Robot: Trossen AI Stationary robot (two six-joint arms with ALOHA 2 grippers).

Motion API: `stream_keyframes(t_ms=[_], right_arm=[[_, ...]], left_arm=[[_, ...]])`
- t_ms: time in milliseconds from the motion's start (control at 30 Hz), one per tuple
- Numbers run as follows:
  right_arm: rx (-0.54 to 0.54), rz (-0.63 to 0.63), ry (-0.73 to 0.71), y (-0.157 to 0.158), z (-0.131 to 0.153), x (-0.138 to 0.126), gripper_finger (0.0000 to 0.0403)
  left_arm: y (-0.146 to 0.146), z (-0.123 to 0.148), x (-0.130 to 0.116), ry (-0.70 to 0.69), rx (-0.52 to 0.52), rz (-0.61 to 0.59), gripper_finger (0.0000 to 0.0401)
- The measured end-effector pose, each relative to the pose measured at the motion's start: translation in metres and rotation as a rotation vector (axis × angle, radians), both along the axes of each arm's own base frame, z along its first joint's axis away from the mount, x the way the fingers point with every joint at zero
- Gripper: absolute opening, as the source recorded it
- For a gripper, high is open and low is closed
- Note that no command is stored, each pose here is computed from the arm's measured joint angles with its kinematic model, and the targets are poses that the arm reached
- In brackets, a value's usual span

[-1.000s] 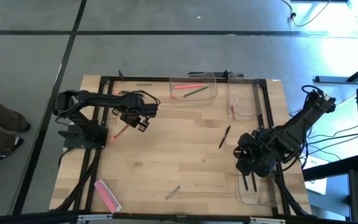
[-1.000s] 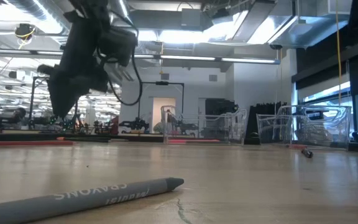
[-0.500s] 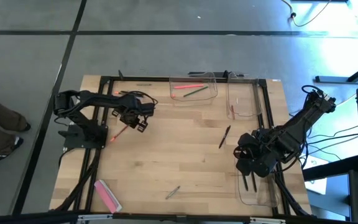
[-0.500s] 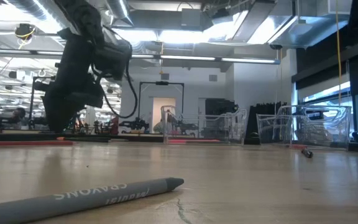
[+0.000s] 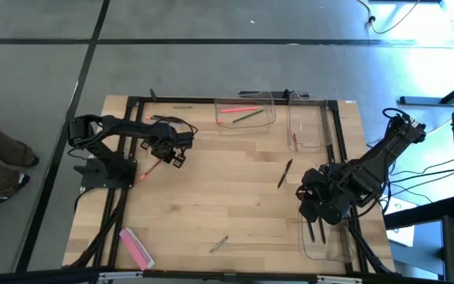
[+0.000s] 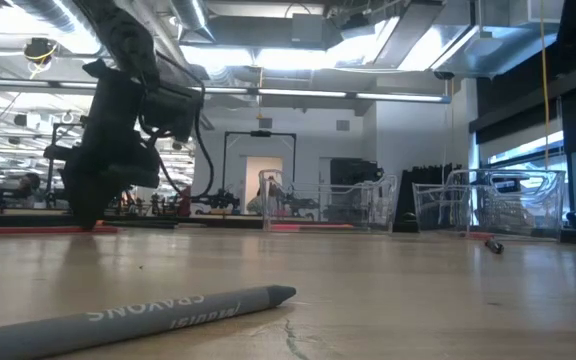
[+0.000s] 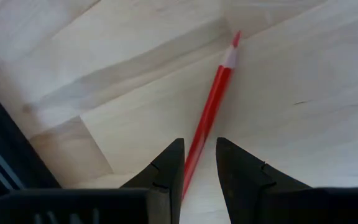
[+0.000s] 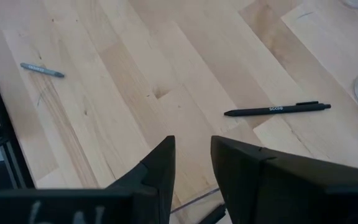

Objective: Sort crayons/erasers/pens/pencils in bins
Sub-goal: Put the red pencil into the top left transparent bin

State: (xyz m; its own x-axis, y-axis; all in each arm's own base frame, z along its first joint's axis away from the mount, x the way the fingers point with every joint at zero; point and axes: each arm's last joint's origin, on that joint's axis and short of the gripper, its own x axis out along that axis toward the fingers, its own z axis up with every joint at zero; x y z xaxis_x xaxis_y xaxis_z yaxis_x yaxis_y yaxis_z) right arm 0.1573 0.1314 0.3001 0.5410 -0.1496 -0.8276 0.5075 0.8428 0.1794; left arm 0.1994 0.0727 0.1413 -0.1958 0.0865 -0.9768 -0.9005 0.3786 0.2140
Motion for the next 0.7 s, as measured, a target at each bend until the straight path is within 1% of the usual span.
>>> stream_keyframes(t_ms=[300, 600, 700], right_arm=[[0.0, 0.0, 0.0, 0.0001, 0.0, 0.0, 0.0106], [0.0, 0.0, -0.001, 0.0, 0.0, 0.0, 0.0106], [0.0, 0.0, 0.0, 0.0, 0.0, -0.0001, 0.0106]], left_arm=[[-0.0017, -0.0065, -0.0055, 0.013, 0.003, -0.001, 0.0085], [-0.0013, -0.008, -0.0068, -0.009, -0.054, 0.021, 0.0085], [-0.0022, -0.0083, -0.0062, -0.023, -0.091, 0.017, 0.0083]])
